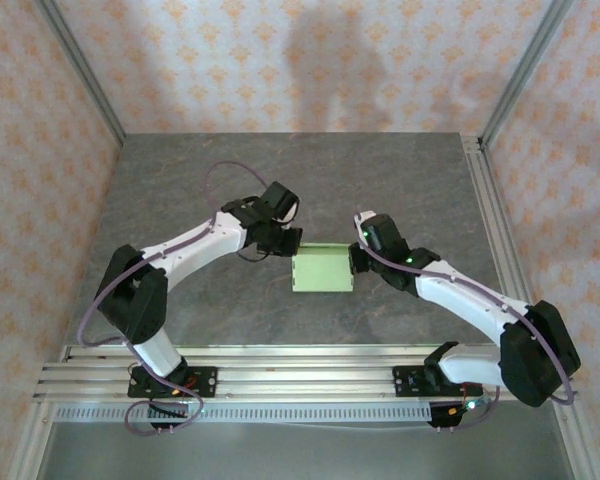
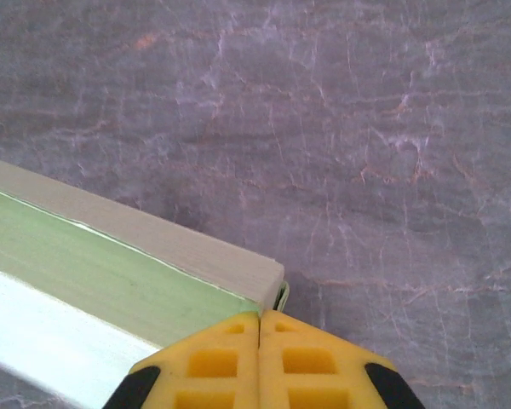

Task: Fold the paper box

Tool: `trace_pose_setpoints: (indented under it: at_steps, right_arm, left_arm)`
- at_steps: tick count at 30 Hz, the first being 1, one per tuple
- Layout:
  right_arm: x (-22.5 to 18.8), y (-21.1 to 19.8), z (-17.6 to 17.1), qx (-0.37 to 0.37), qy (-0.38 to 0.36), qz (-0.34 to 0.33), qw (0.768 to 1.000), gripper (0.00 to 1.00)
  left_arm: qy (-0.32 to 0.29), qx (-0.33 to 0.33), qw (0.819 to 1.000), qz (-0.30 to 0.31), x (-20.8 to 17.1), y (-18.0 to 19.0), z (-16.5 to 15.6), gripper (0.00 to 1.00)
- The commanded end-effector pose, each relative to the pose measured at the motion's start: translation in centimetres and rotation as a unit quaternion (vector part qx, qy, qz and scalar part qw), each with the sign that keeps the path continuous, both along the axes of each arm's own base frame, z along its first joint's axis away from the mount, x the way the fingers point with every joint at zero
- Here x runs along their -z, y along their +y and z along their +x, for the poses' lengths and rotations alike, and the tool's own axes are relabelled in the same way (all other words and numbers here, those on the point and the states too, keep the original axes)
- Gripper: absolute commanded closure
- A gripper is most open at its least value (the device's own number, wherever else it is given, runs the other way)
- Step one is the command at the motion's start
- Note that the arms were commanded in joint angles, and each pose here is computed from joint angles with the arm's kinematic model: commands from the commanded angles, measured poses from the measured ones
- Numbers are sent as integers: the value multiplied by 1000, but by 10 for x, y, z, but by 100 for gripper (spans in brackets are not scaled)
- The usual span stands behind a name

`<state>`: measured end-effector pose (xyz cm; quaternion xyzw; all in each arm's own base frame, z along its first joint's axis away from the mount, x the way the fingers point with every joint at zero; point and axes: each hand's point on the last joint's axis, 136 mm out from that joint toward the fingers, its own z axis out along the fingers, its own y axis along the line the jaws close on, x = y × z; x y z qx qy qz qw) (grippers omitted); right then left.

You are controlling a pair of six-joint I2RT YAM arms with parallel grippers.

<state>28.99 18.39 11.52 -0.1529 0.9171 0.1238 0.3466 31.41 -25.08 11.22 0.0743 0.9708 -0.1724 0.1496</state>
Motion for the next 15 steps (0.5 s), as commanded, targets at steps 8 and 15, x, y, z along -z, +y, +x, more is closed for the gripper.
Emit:
trace_pose_setpoints:
  at_steps: [8, 15]
  right_arm:
    - [-2, 2, 0, -14, -43, 13, 999, 100]
    - [-13, 1, 3, -9, -73, 22, 997, 100]
  left_arm:
    - [-20, -1, 1000, -10, -4, -9, -1, 100]
    - [-37, -1, 999, -12, -16, -10, 5, 92]
